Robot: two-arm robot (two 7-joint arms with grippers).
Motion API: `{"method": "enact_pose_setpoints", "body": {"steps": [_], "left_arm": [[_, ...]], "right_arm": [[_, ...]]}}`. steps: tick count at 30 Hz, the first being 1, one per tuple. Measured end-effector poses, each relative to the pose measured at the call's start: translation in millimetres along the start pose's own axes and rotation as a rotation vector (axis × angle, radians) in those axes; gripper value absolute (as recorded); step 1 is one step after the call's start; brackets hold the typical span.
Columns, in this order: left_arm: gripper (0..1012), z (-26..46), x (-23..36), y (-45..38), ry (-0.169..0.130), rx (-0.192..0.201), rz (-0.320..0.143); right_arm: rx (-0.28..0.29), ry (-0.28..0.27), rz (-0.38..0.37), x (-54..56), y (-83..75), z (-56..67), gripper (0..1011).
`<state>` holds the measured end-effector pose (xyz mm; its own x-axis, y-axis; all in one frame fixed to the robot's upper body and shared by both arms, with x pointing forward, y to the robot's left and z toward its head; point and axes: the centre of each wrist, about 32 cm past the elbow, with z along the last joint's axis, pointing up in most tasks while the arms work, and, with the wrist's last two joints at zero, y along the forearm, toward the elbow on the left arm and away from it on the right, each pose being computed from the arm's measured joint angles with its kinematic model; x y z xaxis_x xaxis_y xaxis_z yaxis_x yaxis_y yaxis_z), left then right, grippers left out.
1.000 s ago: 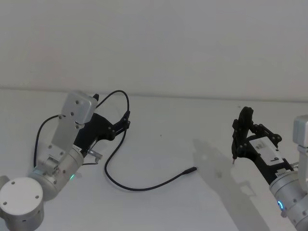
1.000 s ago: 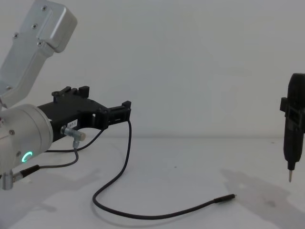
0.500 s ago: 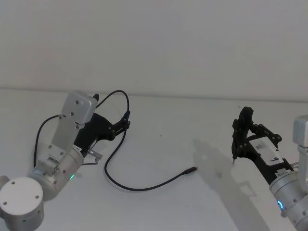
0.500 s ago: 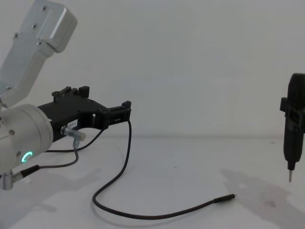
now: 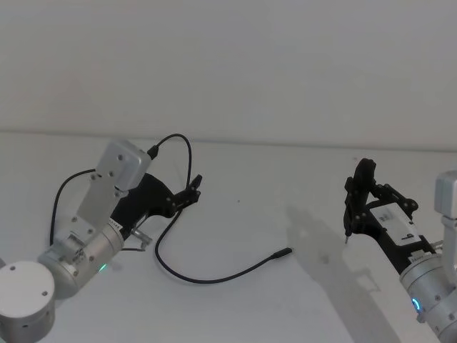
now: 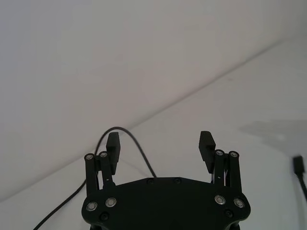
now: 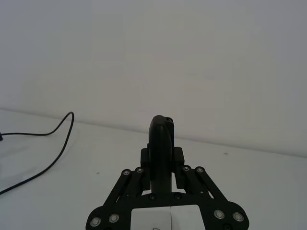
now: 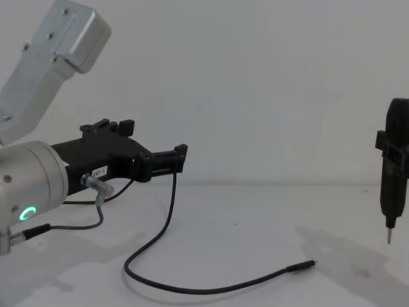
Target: Pick up the data cable with the one hand.
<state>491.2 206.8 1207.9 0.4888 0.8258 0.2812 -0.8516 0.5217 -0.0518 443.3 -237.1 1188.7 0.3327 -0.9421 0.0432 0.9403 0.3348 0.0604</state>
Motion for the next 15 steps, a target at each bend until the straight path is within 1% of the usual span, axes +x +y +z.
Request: {"method": "enact_pose_setpoints", "body": {"steps": [2, 3, 4, 5, 6, 9, 10, 11, 12, 13, 14, 15], "left_arm": [[1001, 0.6, 2.7, 1.1, -0.008, 0.004, -0.032], [1001, 1.3, 4.9, 1.9, -0.016, 0.006, -0.055], [1001, 1.5, 6.0, 2.4, -0.020, 0.008, -0.062], [1001, 1.8, 7.0, 2.7, -0.023, 0.010, -0.076], [1001, 2.5, 9.7, 3.6, -0.032, 0.014, -0.099], [1001, 3.6, 13.3, 4.7, -0.043, 0.020, -0.137], [1001, 4.5, 16.3, 5.4, -0.053, 0.024, -0.161], [1001, 5.0, 17.5, 5.8, -0.057, 0.027, -0.172], [1001, 5.9, 20.2, 6.3, -0.065, 0.031, -0.196], [1001, 5.9, 20.2, 6.3, -0.065, 0.031, -0.196], [1001, 7.3, 23.5, 7.0, -0.076, 0.037, -0.226], [1001, 7.9, 24.9, 7.2, -0.080, 0.040, -0.239]], "right_arm": [[0.000, 0.000, 0.000, 0.0, 0.0, 0.0, 268], [0.000, 0.000, 0.000, 0.0, 0.0, 0.0, 268], [0.000, 0.000, 0.000, 0.0, 0.0, 0.0, 268], [0.000, 0.000, 0.000, 0.0, 0.0, 0.0, 268], [0.000, 0.000, 0.000, 0.0, 0.0, 0.0, 268], [0.000, 0.000, 0.000, 0.0, 0.0, 0.0, 268], [0.000, 0.000, 0.000, 0.0, 0.0, 0.0, 268], [0.000, 0.000, 0.000, 0.0, 0.0, 0.0, 268], [0.000, 0.000, 0.000, 0.0, 0.0, 0.0, 268], [0.000, 0.000, 0.000, 0.0, 0.0, 0.0, 268], [0.000, 0.000, 0.000, 0.0, 0.0, 0.0, 268], [0.000, 0.000, 0.000, 0.0, 0.0, 0.0, 268]]}}
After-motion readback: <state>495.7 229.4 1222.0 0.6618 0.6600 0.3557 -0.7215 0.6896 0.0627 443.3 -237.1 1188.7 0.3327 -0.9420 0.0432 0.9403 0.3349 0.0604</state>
